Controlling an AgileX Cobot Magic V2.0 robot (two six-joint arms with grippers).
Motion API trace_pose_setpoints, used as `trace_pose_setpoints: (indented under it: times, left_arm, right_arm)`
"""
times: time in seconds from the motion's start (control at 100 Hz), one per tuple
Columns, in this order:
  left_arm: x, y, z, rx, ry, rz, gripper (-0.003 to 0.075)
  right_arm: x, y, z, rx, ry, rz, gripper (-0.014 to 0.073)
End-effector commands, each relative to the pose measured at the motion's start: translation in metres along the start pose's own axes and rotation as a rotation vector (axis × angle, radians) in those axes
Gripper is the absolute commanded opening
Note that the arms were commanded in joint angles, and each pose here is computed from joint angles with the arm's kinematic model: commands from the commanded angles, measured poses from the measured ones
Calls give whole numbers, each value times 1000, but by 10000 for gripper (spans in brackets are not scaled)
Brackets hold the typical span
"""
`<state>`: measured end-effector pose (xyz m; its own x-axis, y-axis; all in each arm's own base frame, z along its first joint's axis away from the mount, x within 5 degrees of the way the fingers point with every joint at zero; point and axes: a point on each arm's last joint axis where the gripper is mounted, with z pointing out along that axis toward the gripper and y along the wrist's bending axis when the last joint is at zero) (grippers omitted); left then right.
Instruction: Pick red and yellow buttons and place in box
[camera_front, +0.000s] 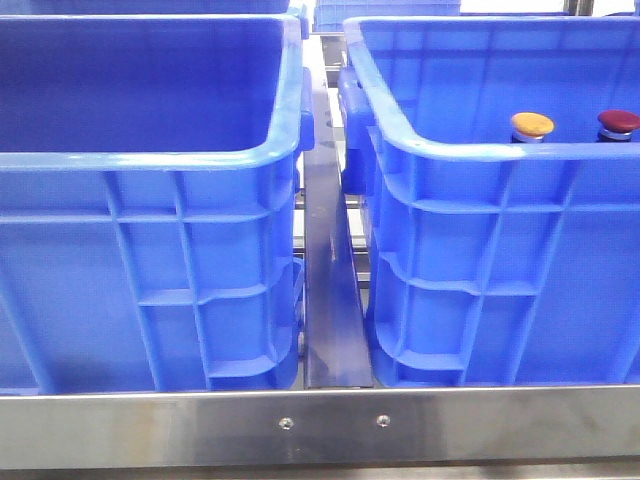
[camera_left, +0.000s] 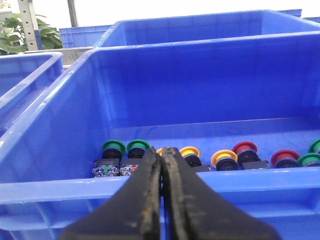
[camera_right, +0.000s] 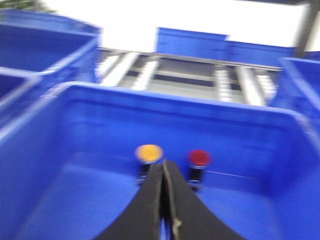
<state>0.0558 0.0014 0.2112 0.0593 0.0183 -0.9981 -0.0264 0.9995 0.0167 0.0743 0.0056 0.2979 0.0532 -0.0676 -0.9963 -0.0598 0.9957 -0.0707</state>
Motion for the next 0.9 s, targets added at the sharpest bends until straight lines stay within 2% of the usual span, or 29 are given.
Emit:
trace_pose_setpoints:
  times: [0.0,0.1,0.34,0.38,0.49,0.89]
  left_arm:
    - [7,0,-1,-4,-61,-8,-19]
    - [7,0,-1,-4,-61,-8,-19]
    - [7,0,-1,-4,-61,-8,-19]
    - [7,0,-1,-4,-61,-8,-19]
    - [7,0,-1,-4,-61,-8,-19]
    - [7,0,-1,-4,-61,-8,-19]
  right_arm:
    - [-9,-7,-4,81,-167,-11,-67]
    - [5,-5,-11,76,-239,-5,-67]
    - [74,1,-20,70,-177,40,-67]
    - [77,1,-24,67,-135,37,-67]
    - [79,1,-25,71,-126,41,-67]
    - [76,1,-26,74,-162,55,-67]
